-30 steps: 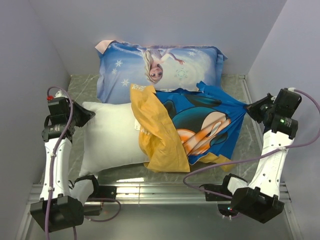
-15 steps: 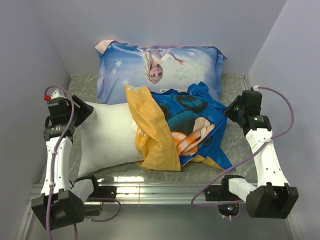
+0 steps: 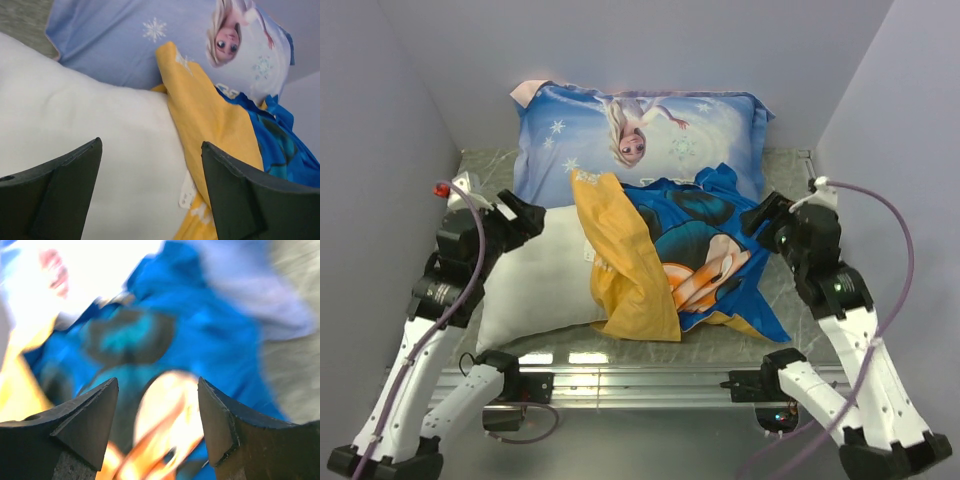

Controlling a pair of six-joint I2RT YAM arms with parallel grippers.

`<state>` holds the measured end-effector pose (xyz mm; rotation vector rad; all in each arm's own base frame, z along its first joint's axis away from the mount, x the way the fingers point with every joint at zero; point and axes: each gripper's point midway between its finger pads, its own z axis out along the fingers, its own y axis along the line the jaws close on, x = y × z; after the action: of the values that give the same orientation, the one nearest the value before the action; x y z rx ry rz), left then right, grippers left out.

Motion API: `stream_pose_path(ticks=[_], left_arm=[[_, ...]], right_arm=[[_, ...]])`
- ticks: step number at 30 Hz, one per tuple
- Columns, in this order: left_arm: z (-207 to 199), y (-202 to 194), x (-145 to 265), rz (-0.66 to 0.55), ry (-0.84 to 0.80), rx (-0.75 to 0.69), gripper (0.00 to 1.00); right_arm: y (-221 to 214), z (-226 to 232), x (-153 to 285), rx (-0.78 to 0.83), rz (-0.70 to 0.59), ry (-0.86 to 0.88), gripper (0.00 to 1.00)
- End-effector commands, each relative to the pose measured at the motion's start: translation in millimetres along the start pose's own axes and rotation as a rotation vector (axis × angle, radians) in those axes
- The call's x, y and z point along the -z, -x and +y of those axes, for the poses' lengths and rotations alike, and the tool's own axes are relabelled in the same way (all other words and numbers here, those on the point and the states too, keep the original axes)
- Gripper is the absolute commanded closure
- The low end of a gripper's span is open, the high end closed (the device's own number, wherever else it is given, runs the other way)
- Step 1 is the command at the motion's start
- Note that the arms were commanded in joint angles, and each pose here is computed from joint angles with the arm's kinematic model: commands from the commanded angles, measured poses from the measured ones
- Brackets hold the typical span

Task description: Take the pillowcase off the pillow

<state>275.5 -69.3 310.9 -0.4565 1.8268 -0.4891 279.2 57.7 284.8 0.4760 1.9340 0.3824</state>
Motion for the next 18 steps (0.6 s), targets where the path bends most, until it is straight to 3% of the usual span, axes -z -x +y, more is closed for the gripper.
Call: stream_pose_path(ticks=[1, 9, 18], left_arm=[[6, -24, 6, 0.019, 0.053, 0.077, 0.13], [3, -116, 12, 0.221, 0.074, 0.036, 0.14], [3, -186, 39, 0.362, 0.092, -0.053, 0.12]], right_arm=[[-25, 11, 18, -0.040, 0.001, 0.067, 0.28], [-135, 34, 36, 0.008, 0.223, 0.186, 0.27], [-202, 28, 45, 0.097, 0.345, 0.136, 0.26]])
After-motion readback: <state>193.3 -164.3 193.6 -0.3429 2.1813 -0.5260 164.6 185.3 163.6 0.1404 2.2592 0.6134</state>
